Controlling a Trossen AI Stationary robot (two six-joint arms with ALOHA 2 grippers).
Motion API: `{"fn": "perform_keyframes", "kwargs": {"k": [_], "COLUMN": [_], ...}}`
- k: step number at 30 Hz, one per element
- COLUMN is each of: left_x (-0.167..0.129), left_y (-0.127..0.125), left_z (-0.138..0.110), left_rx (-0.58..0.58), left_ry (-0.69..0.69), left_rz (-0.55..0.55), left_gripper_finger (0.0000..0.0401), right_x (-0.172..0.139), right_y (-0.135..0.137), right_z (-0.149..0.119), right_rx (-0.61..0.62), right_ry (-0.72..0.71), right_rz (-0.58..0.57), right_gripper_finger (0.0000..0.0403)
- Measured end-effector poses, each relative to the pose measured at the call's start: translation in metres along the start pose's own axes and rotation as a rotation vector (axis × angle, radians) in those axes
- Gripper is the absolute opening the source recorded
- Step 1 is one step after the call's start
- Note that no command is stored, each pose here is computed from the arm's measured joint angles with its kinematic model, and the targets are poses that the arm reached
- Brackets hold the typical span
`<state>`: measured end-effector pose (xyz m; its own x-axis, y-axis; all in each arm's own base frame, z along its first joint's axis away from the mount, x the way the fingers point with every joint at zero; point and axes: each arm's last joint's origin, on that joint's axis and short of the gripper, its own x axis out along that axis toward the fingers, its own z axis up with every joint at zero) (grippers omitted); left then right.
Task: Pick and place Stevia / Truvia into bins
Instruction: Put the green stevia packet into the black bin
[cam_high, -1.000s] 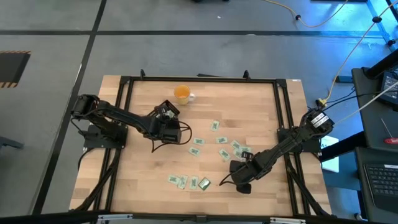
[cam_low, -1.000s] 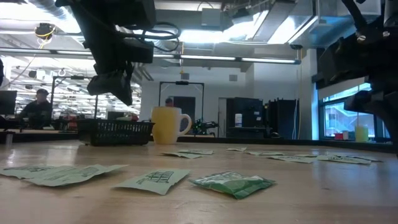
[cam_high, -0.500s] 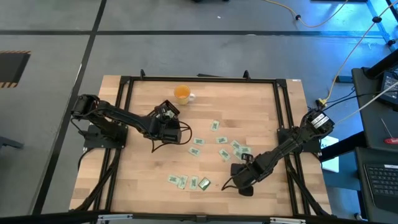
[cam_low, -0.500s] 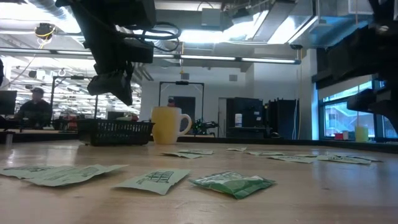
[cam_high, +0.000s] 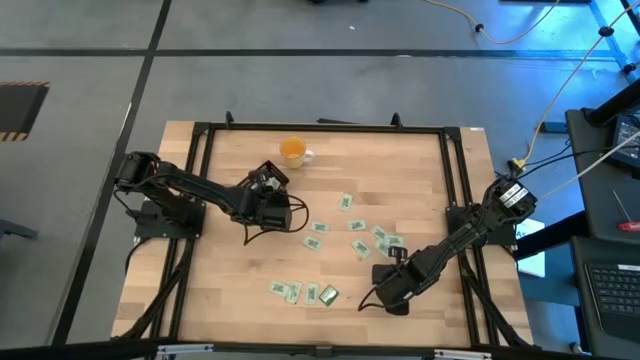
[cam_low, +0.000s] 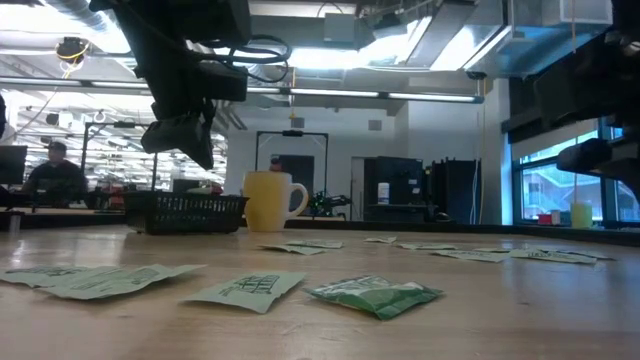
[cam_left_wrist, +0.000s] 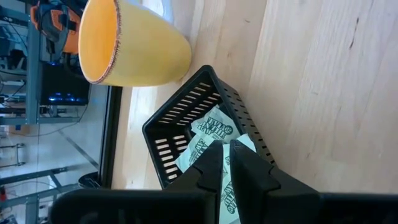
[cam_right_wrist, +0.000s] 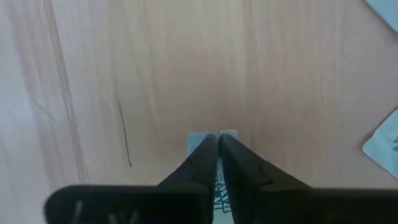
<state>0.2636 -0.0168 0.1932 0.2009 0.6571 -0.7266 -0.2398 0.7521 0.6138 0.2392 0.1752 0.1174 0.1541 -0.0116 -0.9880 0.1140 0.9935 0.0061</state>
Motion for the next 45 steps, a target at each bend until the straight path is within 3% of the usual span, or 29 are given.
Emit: {"fn": "perform_keyframes", "kwargs": {"k": [8, 12, 18, 24, 29, 33, 39, 45], "left_x": [0.0, -0.001, -0.004, -0.015, -0.027, -0.033, -0.037, -0.037], "left_y": [-0.001, -0.004, -0.011, -0.018, -0.022, -0.025, -0.038, -0.059], "left_z": [0.003, 0.01, 0.026, 0.048, 0.063, 0.064, 0.065, 0.073], "left_rx": [-0.024, -0.05, -0.009, 0.096, 0.222, 0.345, 0.449, 0.516], "left_ry": [-0.022, -0.072, -0.201, -0.467, -0.734, -0.838, -0.919, -1.053], "left_rz": [-0.02, -0.084, -0.283, -0.567, -0.791, -0.91, -0.899, -0.855], "left_gripper_finger": [0.0024, 0.0024, 0.0024, 0.0025, 0.0025, 0.0033, 0.0072, 0.0114], "right_x": [-0.001, -0.009, -0.038, -0.06, -0.063, -0.067, -0.106, -0.121], "right_y": [0.001, 0.009, 0.021, 0.025, 0.017, 0.014, 0.012, -0.002], "right_z": [0.003, 0.019, 0.058, 0.092, 0.106, 0.108, 0.105, 0.094], "right_rx": [0.031, -0.035, -0.198, -0.425, -0.534, -0.579, -0.648, -0.722], "right_ry": [-0.04, -0.127, -0.307, -0.521, -0.603, -0.619, -0.773, -1.049], "right_rz": [-0.01, -0.03, -0.002, 0.013, -0.051, -0.068, -0.01, 0.219], "right_gripper_finger": [0.0008, 0.0005, 0.0003, 0.0002, 0.0002, 0.0001, 0.0001, 0.0]}}
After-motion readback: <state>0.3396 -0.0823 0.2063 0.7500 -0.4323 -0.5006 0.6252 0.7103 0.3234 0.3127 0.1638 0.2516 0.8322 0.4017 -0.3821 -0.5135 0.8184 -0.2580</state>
